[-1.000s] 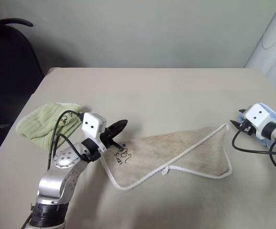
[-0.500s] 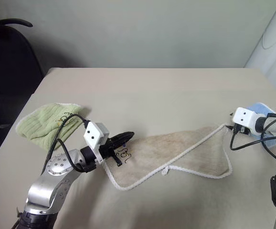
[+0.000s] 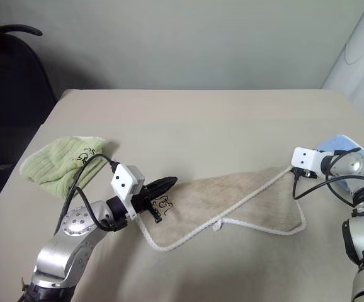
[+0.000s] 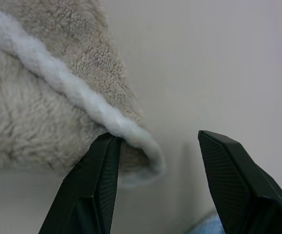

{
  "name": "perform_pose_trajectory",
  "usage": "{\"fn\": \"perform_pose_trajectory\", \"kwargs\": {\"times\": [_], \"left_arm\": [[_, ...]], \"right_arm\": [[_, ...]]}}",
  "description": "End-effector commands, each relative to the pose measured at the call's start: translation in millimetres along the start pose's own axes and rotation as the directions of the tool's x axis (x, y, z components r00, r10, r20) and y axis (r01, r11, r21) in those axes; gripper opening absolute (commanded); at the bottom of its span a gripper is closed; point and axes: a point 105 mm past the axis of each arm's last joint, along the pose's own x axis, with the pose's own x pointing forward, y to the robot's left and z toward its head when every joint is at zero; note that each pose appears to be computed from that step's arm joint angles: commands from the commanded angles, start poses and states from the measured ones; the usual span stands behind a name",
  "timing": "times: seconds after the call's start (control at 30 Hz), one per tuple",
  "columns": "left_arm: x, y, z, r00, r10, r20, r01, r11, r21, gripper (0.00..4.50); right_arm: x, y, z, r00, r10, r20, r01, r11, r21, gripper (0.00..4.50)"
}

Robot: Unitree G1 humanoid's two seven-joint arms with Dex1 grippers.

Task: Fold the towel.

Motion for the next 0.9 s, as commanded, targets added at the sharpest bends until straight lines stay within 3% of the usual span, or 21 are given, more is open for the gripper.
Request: {"fn": "perform_pose_trajectory", "kwargs": {"times": [0.03,0.27,0.47,0.57,0.83,0.9], "left_arm": [[-1,-3,9,1.000,-0.017,0.019,0.016,0.999,0.034,0.00],[-6,-5,2,0.997,-0.068,-0.034,0.071,0.995,0.075,0.00],[-21,-10,-2,0.971,-0.213,-0.112,0.225,0.969,0.104,0.00],[-35,-15,0,0.927,-0.342,-0.153,0.356,0.931,0.076,0.60],[-59,-40,-15,0.727,-0.598,-0.338,0.645,0.764,0.035,3.40],[-61,-43,-21,0.685,-0.622,-0.380,0.681,0.731,0.033,3.40]], "right_arm": [[-2,-7,3,1.000,-0.015,-0.001,0.015,1.000,-0.019,2.30],[-2,-5,2,1.000,-0.027,0.012,0.027,1.000,-0.001,0.03],[-1,-8,2,0.996,-0.082,0.018,0.082,0.996,-0.022,0.03],[0,-7,7,0.994,-0.096,0.047,0.097,0.995,-0.021,0.00],[-1,-4,9,0.985,-0.143,0.101,0.143,0.990,0.013,0.00],[-2,-3,9,0.982,-0.153,0.107,0.151,0.988,0.022,0.00]]}}
